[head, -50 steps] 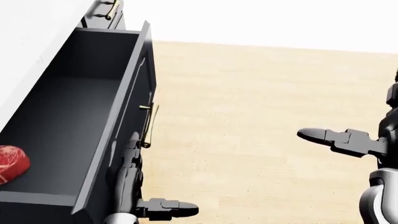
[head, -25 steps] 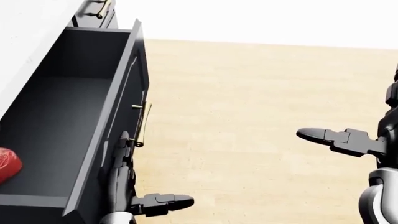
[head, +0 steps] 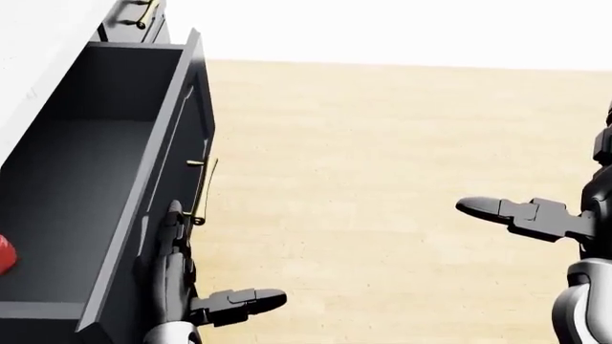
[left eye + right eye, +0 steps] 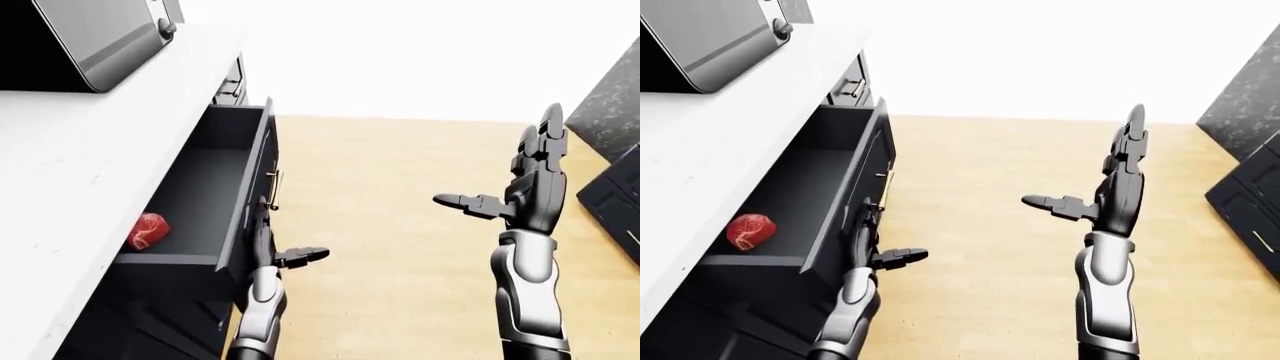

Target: Close the right drawer.

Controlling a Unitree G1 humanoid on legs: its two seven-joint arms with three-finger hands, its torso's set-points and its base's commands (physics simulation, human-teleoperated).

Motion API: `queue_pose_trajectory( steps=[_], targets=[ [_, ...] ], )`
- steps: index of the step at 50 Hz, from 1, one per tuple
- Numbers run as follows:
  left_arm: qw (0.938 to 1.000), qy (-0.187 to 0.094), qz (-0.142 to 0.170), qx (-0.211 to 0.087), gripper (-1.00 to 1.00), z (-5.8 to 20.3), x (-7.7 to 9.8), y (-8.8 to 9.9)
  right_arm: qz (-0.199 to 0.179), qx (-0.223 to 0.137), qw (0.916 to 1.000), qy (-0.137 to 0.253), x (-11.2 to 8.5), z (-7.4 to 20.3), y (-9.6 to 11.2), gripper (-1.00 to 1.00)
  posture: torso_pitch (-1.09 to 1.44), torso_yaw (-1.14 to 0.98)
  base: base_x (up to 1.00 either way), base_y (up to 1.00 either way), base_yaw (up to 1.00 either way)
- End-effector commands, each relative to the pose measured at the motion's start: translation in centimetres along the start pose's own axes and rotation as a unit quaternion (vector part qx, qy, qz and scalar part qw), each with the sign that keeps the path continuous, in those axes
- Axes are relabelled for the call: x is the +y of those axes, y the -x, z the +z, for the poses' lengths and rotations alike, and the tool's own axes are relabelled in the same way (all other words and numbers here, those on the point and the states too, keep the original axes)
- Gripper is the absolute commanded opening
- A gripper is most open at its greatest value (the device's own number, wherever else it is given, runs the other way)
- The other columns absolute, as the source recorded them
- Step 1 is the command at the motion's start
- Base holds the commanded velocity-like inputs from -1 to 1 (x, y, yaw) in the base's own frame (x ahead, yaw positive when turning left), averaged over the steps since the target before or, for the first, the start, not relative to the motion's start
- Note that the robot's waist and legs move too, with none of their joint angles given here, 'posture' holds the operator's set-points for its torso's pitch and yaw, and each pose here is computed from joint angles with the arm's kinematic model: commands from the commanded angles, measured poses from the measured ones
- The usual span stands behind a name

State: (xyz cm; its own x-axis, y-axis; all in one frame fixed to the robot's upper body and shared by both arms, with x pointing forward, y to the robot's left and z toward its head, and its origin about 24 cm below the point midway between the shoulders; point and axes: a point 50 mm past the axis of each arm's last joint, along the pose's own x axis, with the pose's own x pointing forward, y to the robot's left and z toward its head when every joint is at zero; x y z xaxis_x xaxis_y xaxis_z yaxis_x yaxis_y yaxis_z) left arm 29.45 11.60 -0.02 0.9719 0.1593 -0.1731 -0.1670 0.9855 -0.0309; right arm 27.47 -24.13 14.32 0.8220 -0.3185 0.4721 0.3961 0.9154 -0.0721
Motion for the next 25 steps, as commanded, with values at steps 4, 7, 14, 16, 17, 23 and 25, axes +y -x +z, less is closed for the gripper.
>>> queue_pose_trajectory(
  steps=[4, 7, 14, 16, 17, 23, 25],
  targets=[
    [0.9968, 0.025, 0.039, -0.065, 1.00, 2.6, 1.2, -0.7, -0.004, -0.047, 0.9989, -0.004, -0.2, 1.8, -0.7, 1.00, 0.00, 0.00, 0.00, 0.00, 0.00],
    [0.9966, 0.030, 0.044, -0.062, 1.00, 2.7, 1.4, -0.7, -0.005, -0.047, 0.9989, -0.003, -0.3, 1.7, -0.7, 1.00, 0.00, 0.00, 0.00, 0.00, 0.00],
    [0.9962, 0.038, 0.052, -0.060, 1.00, 2.8, 1.9, -0.9, -0.005, -0.047, 0.9989, -0.002, -0.2, 1.7, -0.6, 1.00, 0.00, 0.00, 0.00, 0.00, 0.00],
    [0.9960, 0.038, 0.053, -0.061, 1.00, 2.8, 2.0, -0.9, -0.005, -0.047, 0.9989, -0.003, -0.3, 1.7, -0.6, 1.00, 0.00, 0.00, 0.00, 0.00, 0.00],
    [0.9959, 0.038, 0.053, -0.063, 1.00, 2.8, 2.0, -0.9, -0.005, -0.047, 0.9989, -0.003, -0.3, 1.7, -0.6, 1.00, 0.00, 0.00, 0.00, 0.00, 0.00],
    [0.9942, 0.043, 0.069, -0.070, 1.00, 3.2, 2.6, -0.9, -0.005, -0.047, 0.9989, -0.002, -0.2, 1.6, -0.6, 1.00, 0.00, 0.00, 0.00, 0.00, 0.00],
    [0.9939, 0.042, 0.073, -0.071, 1.00, 3.2, 2.7, -0.9, -0.004, -0.048, 0.9988, -0.002, -0.2, 1.7, -0.6, 1.00, 0.00, 0.00, 0.00, 0.00, 0.00]
  ],
)
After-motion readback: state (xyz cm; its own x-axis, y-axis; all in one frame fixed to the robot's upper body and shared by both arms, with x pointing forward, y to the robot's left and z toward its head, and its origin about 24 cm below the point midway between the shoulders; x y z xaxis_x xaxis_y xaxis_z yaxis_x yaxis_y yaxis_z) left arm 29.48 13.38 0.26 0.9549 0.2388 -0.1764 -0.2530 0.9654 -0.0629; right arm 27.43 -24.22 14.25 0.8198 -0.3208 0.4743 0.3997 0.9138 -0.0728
